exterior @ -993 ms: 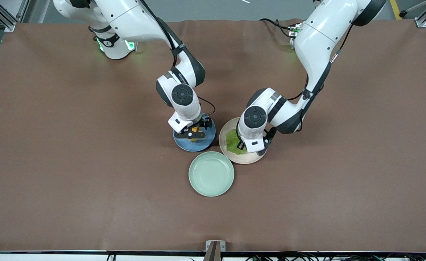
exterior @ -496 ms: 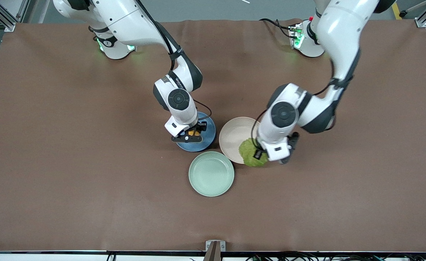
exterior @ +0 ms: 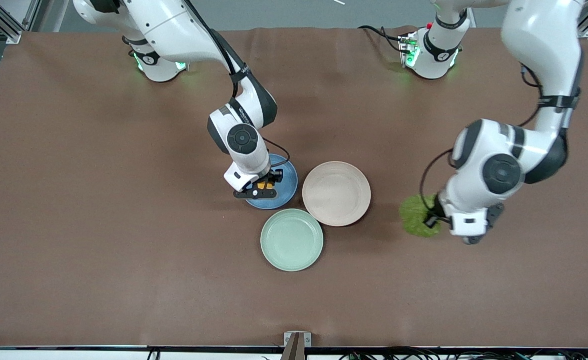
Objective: Pick lemon and lettuce from plates
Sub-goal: 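Carry the lettuce off the plate with the left gripper and set it down, then lower the lemon onto the table with the right gripper and open it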
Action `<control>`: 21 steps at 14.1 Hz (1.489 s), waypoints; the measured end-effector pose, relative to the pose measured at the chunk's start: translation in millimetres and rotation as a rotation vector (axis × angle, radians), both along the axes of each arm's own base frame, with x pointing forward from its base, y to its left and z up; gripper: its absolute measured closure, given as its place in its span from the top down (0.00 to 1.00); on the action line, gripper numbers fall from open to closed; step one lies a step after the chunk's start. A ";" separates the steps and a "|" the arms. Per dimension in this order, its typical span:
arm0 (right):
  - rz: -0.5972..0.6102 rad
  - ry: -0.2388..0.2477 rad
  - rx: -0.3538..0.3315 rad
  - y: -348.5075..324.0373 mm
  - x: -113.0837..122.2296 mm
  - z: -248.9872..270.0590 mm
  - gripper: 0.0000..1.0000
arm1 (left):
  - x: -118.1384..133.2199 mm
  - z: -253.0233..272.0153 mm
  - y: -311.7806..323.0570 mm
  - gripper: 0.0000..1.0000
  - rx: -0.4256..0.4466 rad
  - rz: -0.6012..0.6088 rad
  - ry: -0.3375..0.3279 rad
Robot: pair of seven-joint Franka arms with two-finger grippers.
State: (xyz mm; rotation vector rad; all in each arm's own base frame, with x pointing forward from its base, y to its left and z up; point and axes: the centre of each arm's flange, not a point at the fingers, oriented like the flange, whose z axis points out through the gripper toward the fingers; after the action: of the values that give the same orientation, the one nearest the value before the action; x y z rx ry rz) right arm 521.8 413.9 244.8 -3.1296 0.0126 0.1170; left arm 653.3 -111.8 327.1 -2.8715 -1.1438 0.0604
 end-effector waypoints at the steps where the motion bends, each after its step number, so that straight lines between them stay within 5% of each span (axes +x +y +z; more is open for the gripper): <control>1: -0.009 0.017 -0.010 -7.4 3.6 28.1 0.61 | -0.7 -10.9 28.2 0.05 -0.004 -0.020 0.012; 6: 0.007 0.102 0.005 -148.8 35.5 178.3 0.61 | -12.3 -72.4 104.0 0.08 -0.040 -0.116 0.053; 8: 0.044 0.122 0.025 -238.4 48.9 186.1 0.61 | -9.9 -82.4 105.7 0.22 -0.051 -0.148 0.046; 11: 0.086 0.142 0.037 -360.3 57.7 148.4 0.61 | 7.2 -52.6 101.4 0.52 -0.049 -0.158 -0.018; 16: 0.102 0.040 0.029 -451.5 46.2 58.4 0.61 | 25.3 76.9 96.6 1.00 -0.014 -0.162 -0.067; 21: 0.088 0.013 -0.008 -463.7 44.0 -39.9 0.61 | 7.3 198.5 93.4 1.00 0.019 -0.291 -0.075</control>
State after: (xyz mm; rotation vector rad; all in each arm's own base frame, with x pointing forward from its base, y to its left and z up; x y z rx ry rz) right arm 565.8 -49.8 204.9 -3.1374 -0.1249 0.1379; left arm 660.5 -18.5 525.6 -3.0109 -0.7187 -0.0699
